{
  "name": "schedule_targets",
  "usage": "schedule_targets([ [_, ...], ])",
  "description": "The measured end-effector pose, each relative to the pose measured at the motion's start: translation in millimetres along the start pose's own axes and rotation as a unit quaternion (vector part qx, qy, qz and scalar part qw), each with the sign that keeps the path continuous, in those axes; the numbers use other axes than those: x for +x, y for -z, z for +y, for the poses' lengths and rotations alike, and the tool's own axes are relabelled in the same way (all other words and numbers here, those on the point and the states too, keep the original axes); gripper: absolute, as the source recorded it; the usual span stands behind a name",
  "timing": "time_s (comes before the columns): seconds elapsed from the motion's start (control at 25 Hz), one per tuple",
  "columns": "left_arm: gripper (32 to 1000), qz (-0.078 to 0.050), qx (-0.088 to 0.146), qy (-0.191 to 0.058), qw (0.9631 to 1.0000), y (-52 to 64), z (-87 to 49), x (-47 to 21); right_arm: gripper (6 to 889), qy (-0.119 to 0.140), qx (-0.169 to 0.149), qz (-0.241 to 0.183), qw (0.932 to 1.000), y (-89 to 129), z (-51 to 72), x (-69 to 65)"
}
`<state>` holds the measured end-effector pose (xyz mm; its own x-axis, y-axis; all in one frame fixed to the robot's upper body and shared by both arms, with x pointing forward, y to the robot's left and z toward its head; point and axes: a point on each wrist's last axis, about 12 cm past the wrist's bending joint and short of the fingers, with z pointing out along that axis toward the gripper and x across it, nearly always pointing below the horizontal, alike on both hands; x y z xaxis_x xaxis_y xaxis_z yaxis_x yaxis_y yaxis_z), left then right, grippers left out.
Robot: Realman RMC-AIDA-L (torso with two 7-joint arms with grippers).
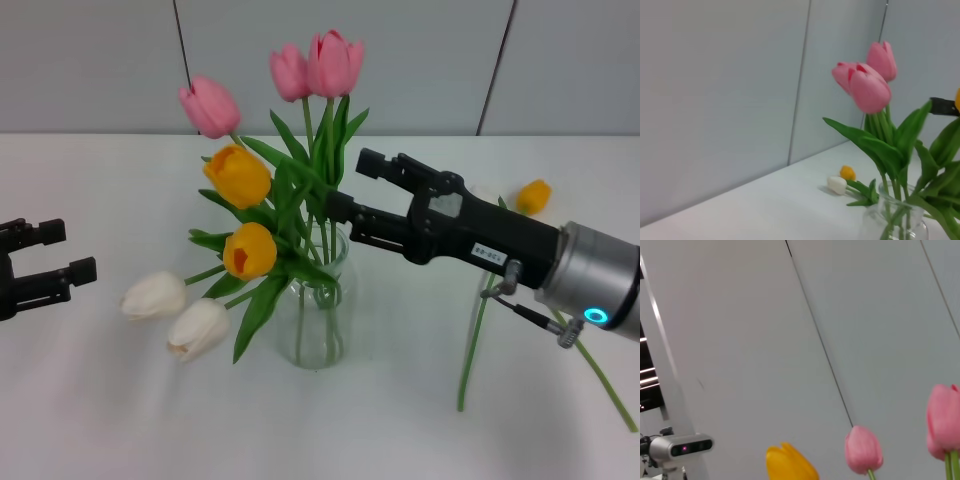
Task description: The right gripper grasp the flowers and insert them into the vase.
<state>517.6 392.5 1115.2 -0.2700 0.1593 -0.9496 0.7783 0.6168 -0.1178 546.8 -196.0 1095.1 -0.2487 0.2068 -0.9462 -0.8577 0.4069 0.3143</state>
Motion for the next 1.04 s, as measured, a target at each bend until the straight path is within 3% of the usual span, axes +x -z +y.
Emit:
schedule_targets([
  [0.16, 815, -0.004, -0.002, 0.000, 1.0000, 1.2, 0.3, -0.5, 878, -0.010, 0.002, 0.021, 0.9997, 25.8, -7.2, -3.2],
  [0.28, 815, -0.016, 0.001, 0.001, 0.9999, 3.2, -1.1, -2.3, 877, -0.022, -0.003, 0.046, 0.9987, 48.6, -14.5, -11.7],
  [0.36, 815, -0.028, 0.004, 0.003, 0.9996, 8.1, -3.4, -2.6, 877, -0.023, -0.012, 0.061, 0.9978, 58.3, -16.2, -15.8],
  [0.52, 815, -0.034, 0.012, 0.004, 0.9993, 10.6, -5.8, -2.8, 878, -0.014, -0.019, 0.095, 0.9952, 72.3, -18.6, -26.2],
  [0.64, 815, -0.033, 0.018, 0.005, 0.9993, 10.4, -7.0, -2.8, 878, -0.005, -0.015, 0.116, 0.9931, 79.8, -19.6, -35.7],
  [0.8, 815, -0.026, 0.027, 0.006, 0.9993, 7.0, -8.3, -2.2, 877, 0.000, -0.011, 0.121, 0.9926, 83.8, -19.4, -37.4],
  [1.04, 815, -0.031, 0.027, 0.006, 0.9992, 5.3, -8.5, -2.6, 877, 0.015, -0.018, 0.123, 0.9922, 76.6, -20.9, -42.4],
])
